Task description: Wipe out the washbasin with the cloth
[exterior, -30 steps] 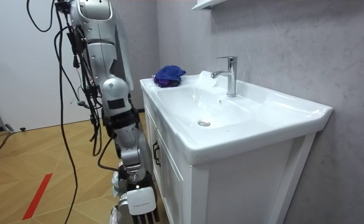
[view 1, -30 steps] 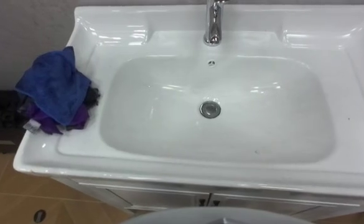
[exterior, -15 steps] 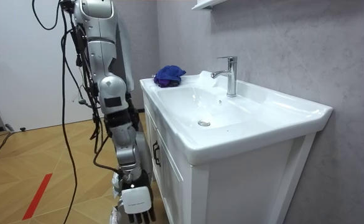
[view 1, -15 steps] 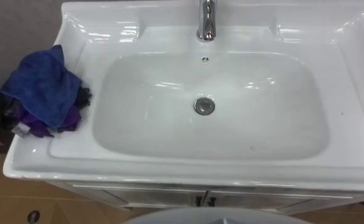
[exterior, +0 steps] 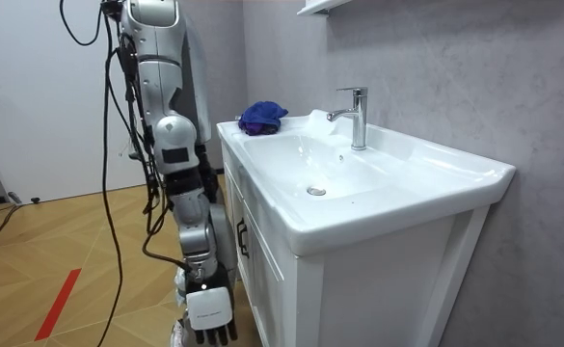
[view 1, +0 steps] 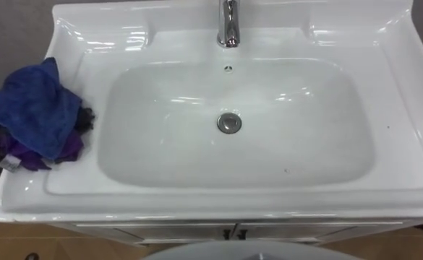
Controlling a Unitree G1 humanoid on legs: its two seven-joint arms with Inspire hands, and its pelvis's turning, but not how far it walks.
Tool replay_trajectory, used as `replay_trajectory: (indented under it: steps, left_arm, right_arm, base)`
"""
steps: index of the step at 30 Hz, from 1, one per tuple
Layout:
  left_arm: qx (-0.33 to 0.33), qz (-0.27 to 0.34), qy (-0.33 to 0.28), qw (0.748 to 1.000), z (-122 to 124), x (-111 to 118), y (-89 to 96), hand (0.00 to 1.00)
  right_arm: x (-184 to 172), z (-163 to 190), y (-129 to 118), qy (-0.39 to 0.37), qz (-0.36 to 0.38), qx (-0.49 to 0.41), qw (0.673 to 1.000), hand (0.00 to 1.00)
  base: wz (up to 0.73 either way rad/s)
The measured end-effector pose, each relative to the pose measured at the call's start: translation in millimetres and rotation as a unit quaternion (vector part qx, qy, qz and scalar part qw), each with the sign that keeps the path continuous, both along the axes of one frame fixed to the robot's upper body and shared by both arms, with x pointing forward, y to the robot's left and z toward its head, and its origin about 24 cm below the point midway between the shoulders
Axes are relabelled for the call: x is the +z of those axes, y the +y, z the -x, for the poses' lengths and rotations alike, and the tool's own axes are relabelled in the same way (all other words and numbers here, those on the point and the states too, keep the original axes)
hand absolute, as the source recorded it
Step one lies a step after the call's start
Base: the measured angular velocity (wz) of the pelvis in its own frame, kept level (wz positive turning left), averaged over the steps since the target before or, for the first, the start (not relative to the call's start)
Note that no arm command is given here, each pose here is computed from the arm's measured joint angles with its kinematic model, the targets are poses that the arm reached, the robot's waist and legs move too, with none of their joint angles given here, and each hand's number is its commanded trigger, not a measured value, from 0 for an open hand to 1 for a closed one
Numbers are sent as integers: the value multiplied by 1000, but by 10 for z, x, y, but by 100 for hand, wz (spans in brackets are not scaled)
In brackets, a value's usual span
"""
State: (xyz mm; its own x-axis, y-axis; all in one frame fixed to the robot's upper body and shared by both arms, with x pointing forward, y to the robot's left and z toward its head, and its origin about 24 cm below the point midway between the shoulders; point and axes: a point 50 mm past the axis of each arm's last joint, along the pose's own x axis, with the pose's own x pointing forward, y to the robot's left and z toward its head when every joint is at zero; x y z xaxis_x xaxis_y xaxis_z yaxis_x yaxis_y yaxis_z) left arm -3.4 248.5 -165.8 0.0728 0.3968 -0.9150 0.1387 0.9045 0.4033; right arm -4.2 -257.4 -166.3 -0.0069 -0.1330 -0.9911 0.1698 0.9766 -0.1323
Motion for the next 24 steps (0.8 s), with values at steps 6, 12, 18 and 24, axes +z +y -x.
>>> replay_trajectory:
  steps: [6,12,18,24]
  left_arm:
    - [-11,19,10,1000,2,-12,-33,0]
    - [-17,30,8,999,-36,-18,-51,0]
    - [-23,32,16,999,-39,-21,-60,0]
    - [-35,45,23,998,-32,-28,-86,0]
  right_arm:
    - [1,34,2,18,-1,17,1000,0]
    - [-2,54,13,35,-3,40,999,0]
    - [-6,73,35,53,-6,64,997,0]
    - [-18,93,92,62,-22,67,996,0]
  base:
    - [0]
    - [0]
    - [0]
    - [0]
